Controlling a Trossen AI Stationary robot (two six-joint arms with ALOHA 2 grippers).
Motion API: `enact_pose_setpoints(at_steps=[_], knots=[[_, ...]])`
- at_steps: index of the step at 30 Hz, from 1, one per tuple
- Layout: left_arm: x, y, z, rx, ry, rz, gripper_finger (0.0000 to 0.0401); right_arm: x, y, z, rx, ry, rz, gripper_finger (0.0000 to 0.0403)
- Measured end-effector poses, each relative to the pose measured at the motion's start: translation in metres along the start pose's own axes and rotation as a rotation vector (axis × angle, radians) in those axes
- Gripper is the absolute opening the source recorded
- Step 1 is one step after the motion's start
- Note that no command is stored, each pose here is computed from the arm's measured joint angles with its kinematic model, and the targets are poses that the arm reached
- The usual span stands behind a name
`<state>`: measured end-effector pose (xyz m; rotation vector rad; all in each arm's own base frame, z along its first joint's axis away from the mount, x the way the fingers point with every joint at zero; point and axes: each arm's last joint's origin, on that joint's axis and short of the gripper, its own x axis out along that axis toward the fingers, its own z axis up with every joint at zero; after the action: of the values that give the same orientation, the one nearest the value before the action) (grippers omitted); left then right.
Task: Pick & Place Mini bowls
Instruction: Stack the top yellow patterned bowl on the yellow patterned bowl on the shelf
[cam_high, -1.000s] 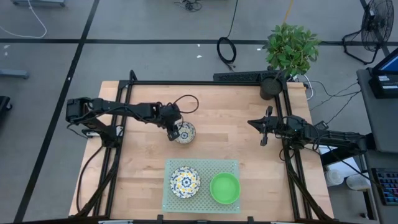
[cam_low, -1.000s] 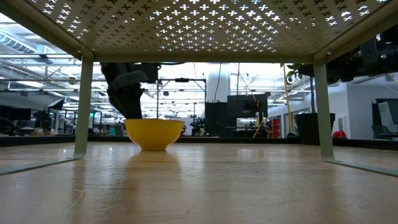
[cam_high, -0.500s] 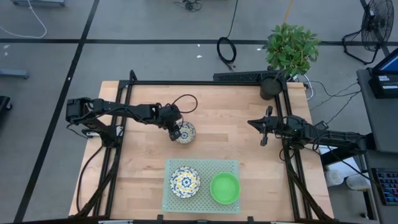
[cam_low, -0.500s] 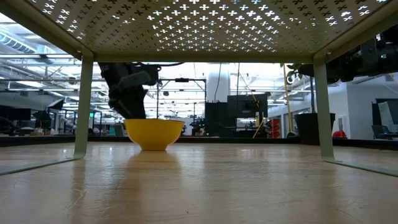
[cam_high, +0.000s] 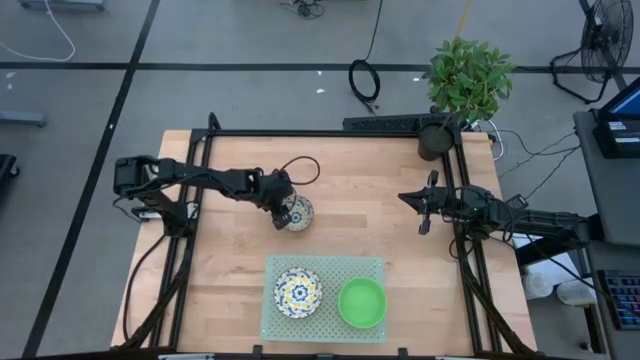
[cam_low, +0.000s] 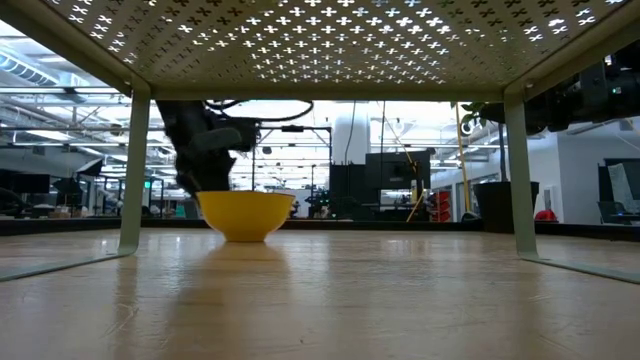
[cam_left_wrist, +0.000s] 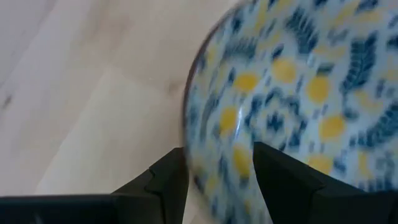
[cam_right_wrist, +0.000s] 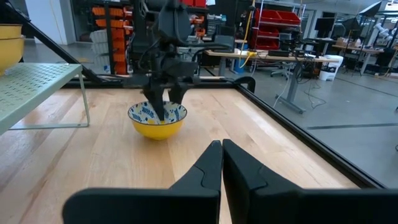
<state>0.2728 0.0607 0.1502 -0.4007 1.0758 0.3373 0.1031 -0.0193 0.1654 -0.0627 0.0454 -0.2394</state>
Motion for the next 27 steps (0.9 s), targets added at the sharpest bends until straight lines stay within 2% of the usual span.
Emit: enact_pose_setpoints(at_steps=[12, 16, 24, 27], knots=[[-0.001, 0.0006, 0.0045, 0.038, -0.051, 0.025, 0.0172, 0.0003, 0.0001, -0.0004, 0.0, 0.005, 0.0, 0.0], [-0.001, 0.0005, 0.0049, 0.051, -0.055, 0.024, 0.0132, 0.0003, 0.0, -0.0004, 0.0, 0.005, 0.0, 0.0], [-0.0028, -0.0005, 0.0076, 0.047, -0.07, 0.001, 0.0021, 0.0003, 0.0, -0.0004, 0.0, 0.004, 0.0, 0.0], [-0.0029, 0.0021, 0.0081, 0.013, -0.067, -0.003, 0.0015, 0.0003, 0.0001, -0.0003, 0.0, 0.004, 0.0, 0.0]])
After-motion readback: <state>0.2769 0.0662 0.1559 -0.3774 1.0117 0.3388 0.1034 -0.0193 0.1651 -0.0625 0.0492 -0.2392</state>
